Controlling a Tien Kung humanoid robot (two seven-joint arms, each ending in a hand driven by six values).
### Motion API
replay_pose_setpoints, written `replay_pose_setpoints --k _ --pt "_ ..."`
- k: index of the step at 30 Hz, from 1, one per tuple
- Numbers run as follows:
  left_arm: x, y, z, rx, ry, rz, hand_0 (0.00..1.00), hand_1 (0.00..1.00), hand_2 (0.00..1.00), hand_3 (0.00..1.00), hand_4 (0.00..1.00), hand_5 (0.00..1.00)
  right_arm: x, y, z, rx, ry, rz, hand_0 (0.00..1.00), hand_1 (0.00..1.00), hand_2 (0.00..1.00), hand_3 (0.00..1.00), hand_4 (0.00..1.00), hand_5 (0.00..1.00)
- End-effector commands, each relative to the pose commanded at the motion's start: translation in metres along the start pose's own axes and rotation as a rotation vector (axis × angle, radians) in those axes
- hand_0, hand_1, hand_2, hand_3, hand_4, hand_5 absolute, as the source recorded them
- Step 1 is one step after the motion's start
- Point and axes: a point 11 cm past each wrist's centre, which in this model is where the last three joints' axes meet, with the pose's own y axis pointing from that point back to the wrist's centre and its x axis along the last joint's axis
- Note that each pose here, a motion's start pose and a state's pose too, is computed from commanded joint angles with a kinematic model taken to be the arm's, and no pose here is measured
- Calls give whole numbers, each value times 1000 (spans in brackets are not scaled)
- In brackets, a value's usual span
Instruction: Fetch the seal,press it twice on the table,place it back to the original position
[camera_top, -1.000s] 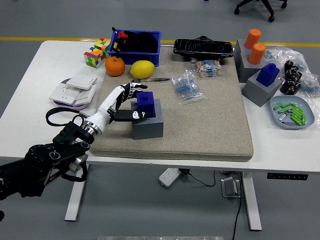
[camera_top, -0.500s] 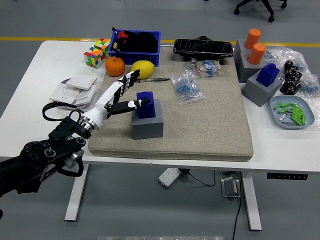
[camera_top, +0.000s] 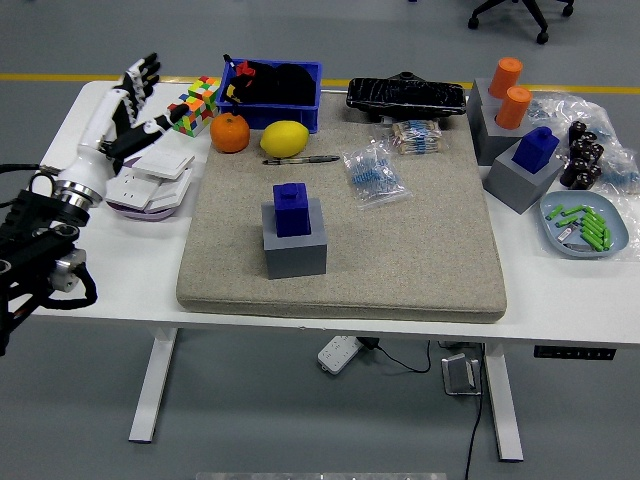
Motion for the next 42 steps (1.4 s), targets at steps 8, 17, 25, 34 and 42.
replay_pose_setpoints --k 8,17,25,34,42 --pt "58 2 -41 217 -203 83 809 752 719 764 857 188 0 0 -4 7 0 2 745 689 666 624 737 517" --pt "119 28 -76 417 -301 198 802 774 754 782 842 181 0 0 -5 8 6 4 745 689 665 623 737 516" --pt "132 26 -70 413 -316 226 816 797 776 799 840 212 1 0 -7 11 7 6 745 689 664 624 737 517" --pt "131 24 -68 410 -313 218 800 775 757 792 848 223 2 0 -9 14 11 10 745 689 664 624 737 517" --pt "132 25 -68 416 -322 216 784 764 743 789 842 231 3 0 -6 10 13 11 745 689 664 623 737 517"
